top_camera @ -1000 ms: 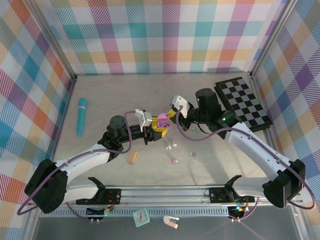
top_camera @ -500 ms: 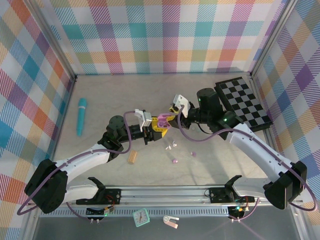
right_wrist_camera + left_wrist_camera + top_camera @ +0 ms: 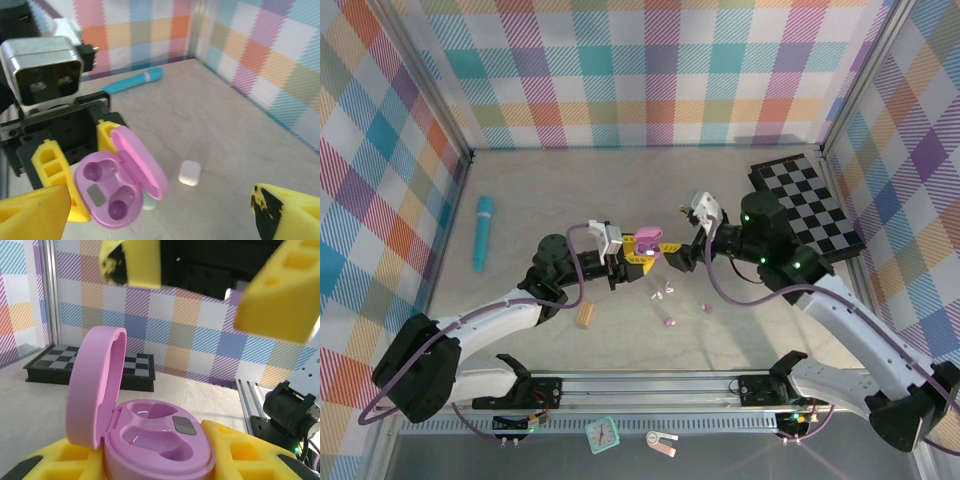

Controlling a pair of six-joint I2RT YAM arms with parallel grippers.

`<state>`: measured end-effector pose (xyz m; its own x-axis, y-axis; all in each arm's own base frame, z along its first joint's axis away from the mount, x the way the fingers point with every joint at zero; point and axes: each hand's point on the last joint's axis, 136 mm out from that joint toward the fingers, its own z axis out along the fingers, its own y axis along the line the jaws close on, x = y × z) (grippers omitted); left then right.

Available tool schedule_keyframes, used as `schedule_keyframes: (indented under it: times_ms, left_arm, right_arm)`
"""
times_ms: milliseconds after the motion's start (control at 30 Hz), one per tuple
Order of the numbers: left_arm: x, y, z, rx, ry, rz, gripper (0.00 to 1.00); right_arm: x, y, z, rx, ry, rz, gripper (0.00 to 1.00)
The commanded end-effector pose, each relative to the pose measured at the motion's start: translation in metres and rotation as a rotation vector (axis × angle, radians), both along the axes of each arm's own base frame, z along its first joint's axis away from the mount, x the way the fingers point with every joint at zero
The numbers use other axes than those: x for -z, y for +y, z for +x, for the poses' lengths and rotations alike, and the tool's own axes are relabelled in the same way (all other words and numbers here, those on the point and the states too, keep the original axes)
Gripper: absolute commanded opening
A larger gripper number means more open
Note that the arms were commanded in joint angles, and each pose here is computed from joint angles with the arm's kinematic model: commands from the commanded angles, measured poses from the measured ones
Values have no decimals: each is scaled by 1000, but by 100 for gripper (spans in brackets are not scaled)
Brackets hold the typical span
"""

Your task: Insert wireless bluetooth earbuds into charging case

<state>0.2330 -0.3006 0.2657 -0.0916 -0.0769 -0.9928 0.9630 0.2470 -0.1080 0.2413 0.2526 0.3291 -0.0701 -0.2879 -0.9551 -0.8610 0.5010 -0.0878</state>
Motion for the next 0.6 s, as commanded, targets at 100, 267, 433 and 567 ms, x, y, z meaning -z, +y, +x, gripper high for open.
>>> schedule_keyframes:
  times_ms: [100, 267, 433, 567]
  left_arm:
    - [-8, 14, 13, -18, -16, -92, 31]
    - [-12, 18, 16, -30, -22, -122, 31]
    - [-15, 23, 15, -40, -30, -120, 31]
    - [-17, 23, 14, -36, -40, -115, 31]
  right_arm:
    - [0, -56, 27, 363, 29, 157, 96]
    - [53, -81, 29, 510, 278, 182, 93]
    - [127, -97, 16, 692, 652, 178, 91]
    - [199, -110, -11, 819, 945, 81, 91]
